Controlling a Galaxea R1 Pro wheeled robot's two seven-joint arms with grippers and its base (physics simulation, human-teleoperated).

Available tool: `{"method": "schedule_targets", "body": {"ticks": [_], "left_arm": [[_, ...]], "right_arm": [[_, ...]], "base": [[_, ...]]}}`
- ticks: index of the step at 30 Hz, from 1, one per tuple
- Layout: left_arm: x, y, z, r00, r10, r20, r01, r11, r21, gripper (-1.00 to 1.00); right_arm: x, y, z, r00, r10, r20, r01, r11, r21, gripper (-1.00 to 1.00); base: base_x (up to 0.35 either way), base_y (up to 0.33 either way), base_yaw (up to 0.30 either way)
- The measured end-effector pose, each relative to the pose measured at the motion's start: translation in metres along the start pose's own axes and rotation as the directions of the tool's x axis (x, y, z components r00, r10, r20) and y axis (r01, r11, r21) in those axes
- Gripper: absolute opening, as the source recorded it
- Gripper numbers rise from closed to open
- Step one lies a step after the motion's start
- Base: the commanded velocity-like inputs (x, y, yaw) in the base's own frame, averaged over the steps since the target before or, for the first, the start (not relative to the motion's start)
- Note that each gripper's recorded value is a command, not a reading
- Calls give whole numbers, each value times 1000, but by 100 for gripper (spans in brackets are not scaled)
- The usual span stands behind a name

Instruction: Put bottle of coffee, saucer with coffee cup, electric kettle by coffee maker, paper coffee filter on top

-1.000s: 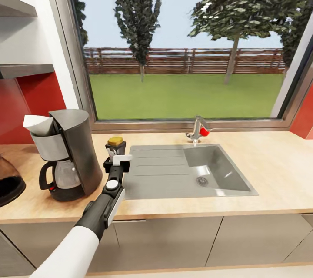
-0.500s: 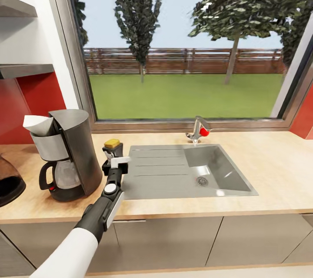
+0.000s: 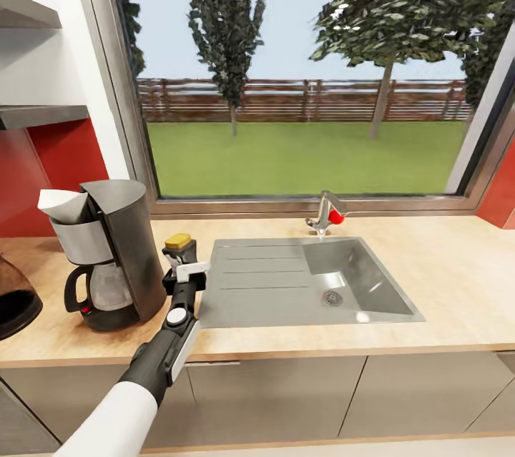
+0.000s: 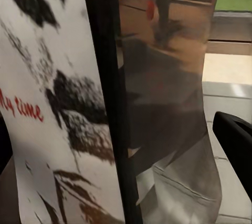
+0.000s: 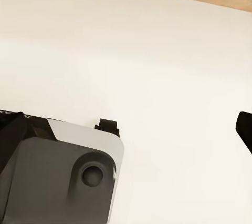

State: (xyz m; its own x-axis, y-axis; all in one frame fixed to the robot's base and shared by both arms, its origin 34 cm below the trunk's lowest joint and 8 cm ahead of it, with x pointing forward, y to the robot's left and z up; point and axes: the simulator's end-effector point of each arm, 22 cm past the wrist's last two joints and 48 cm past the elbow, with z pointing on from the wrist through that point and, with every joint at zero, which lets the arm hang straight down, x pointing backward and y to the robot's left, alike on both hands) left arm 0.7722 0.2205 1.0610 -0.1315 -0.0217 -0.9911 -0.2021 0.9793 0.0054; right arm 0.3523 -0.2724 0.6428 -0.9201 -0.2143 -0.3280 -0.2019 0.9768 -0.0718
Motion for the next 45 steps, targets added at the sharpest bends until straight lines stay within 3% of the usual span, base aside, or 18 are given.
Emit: {"method": "schedule_targets", "body": {"ticks": [5,11,35,45], "left_arm": [[3,2,-2,1000,-8,8,8,1000,-2,-100],[32,9,-3,1000,-15,-27,14,1000,-18,-100],[37,9,-5,1000,-13,-17,13,1000,-19,-100],[59,18,-12,998,-17,-53,15,999,-34,-100]], "right_arm": [[1,0,0,1000,0,-3,0,1000,-1,100],[1,1,0,1000,0,-5,0,1000,-3,100],[4,-1,0,1000,0,-8,0,1000,-1,100],[4,-1,0,1000,0,-8,0,1000,-1,100]], "base": [[0,0,0],[0,0,0],[72,0,0],[0,0,0]]}}
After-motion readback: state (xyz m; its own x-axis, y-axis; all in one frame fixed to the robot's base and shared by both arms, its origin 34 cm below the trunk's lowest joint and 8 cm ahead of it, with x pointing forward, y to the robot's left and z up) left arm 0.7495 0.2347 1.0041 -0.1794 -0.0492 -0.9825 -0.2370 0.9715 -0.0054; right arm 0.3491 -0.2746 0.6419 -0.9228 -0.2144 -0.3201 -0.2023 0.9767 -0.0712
